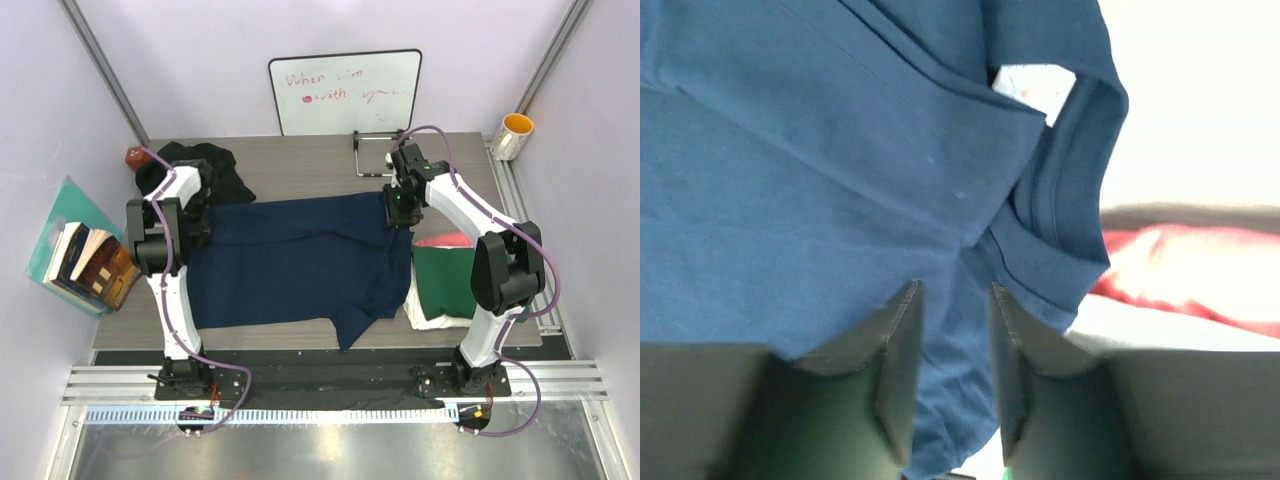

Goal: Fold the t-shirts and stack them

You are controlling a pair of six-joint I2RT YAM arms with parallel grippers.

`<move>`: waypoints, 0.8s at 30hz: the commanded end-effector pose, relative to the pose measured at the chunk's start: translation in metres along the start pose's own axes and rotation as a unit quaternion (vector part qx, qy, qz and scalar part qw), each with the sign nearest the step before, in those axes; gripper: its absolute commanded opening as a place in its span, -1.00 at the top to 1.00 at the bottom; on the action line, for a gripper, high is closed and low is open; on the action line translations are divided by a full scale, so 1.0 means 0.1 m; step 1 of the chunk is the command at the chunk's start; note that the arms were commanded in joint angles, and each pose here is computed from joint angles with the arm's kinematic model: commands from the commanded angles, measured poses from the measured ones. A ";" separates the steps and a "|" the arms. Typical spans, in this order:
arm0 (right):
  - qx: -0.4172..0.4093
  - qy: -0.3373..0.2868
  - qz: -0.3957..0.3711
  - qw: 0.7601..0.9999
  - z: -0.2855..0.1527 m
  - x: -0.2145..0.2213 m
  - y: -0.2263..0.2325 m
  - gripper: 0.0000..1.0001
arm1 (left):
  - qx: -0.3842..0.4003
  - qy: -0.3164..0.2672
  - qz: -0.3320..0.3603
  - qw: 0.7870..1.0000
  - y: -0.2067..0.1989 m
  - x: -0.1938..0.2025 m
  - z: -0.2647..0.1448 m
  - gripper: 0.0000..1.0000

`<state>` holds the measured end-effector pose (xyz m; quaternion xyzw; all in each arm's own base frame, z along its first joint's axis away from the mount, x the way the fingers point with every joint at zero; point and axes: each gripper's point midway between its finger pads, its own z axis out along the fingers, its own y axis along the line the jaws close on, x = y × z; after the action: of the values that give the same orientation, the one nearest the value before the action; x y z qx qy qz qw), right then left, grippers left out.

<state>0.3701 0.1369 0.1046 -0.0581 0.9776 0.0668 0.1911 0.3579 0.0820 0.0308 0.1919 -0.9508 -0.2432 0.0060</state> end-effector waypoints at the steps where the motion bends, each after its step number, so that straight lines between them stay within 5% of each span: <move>1: 0.027 -0.014 0.012 0.999 -0.21 -0.05 -0.07 0.18 | -0.013 -0.046 -0.037 0.998 0.28 -0.07 -0.33 -0.16; 11: 0.003 -0.106 0.015 0.994 -0.26 -0.63 0.06 0.18 | -0.008 -0.144 -0.107 0.984 0.44 -0.57 -0.82 -0.17; 24: -0.009 -0.080 0.018 0.997 0.32 -0.78 0.19 0.17 | 0.137 -0.180 0.020 0.974 -1.25 -0.33 -1.26 -0.15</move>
<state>0.4463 0.1636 0.1017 -0.0412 0.9636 0.0799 0.2520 0.4362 -0.0054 0.0973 0.1597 -0.9534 -0.1903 -0.1710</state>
